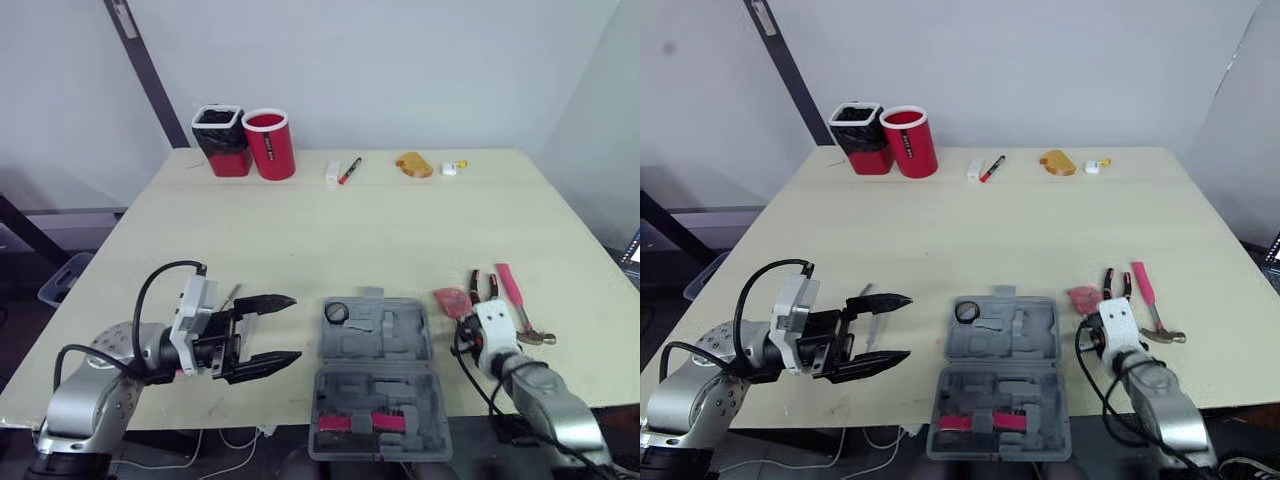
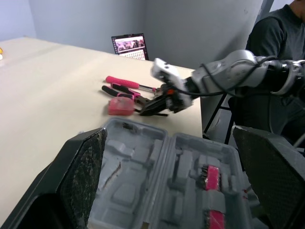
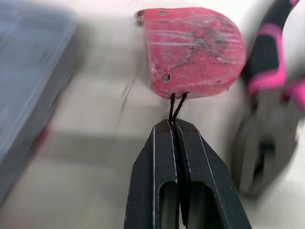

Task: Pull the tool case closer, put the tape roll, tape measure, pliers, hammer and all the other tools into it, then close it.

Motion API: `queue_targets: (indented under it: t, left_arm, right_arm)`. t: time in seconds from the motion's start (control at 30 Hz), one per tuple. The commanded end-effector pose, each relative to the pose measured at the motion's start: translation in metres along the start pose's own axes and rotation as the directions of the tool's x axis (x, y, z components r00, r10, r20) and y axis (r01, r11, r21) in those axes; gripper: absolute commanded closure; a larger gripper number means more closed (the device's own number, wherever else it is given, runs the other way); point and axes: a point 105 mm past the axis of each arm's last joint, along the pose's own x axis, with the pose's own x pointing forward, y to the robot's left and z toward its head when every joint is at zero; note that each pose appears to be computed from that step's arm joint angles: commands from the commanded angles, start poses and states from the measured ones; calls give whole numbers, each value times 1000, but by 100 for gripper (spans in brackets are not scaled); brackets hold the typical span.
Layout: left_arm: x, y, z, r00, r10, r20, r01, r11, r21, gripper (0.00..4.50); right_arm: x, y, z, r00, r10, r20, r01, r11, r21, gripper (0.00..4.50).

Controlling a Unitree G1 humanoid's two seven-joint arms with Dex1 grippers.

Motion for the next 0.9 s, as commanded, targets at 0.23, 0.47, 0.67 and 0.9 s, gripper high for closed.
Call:
queue_targets:
  t: [0.23,0.47,0.67,0.9]
  left_arm:
    - [1,-3,0,999,-41,-6,41,999,23,0]
    - [0,-3,-6,998,-55,-16,56,998,7,0]
    - [-1,-2,-12,1000,-27,-14,27,999,37,0]
    - [-4,-1,-18,1000,5,1,-5,999,45,0]
  right_arm:
    - [-57,21,-28,993,109,-36,-107,993,42,447]
    - [-75,30,-46,990,119,-77,-115,992,60,447]
    - [-74,23,-43,989,128,-71,-125,991,36,447]
    - [-77,18,-43,980,184,-77,-184,983,15,447]
